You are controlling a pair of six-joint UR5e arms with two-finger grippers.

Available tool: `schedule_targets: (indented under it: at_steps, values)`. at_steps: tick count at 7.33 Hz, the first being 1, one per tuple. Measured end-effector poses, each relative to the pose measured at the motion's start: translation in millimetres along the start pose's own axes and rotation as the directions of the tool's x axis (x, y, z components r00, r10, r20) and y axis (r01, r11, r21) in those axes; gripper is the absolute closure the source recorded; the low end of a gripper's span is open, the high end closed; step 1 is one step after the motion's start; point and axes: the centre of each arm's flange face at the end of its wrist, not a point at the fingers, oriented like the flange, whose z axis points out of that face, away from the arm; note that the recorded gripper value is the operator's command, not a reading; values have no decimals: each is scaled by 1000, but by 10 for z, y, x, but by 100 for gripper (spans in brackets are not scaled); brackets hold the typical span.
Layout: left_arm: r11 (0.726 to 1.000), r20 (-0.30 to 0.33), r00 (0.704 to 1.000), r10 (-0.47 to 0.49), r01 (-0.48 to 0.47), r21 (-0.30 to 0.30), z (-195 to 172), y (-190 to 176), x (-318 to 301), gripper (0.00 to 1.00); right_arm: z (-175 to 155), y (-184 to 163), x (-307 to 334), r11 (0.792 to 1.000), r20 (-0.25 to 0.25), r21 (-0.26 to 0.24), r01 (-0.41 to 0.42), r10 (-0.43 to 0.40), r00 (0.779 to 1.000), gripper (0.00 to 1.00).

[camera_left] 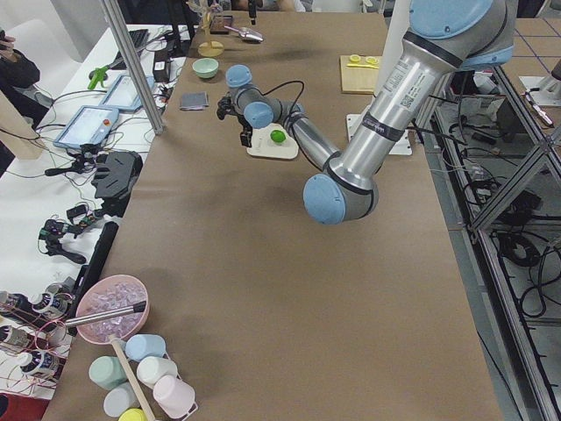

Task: Place all lemons on tray

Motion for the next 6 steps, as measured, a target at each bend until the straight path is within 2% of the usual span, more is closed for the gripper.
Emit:
schedule_targets:
  at_steps: [1, 2, 4, 6]
  values:
    - [998, 69, 996, 58, -57, -12, -312, 99, -484, 2, -55, 9, 94, 1000, -6, 5, -15, 15, 1000, 1]
    - [997, 134, 988, 76, -73, -28, -514, 271, -1116, 2, -89, 22, 151, 1000, -12, 7, -26, 26, 1000, 1]
    - [998, 213, 977, -32, 43, -46, -727, 727, -2348, 2, -68, 81, 275, 999, -31, 0, -48, 48, 998, 0]
    - [990, 247, 963, -107, 127, -69, -763, 1280, -3310, 2, 5, 190, 463, 997, -52, -13, -79, 78, 996, 0]
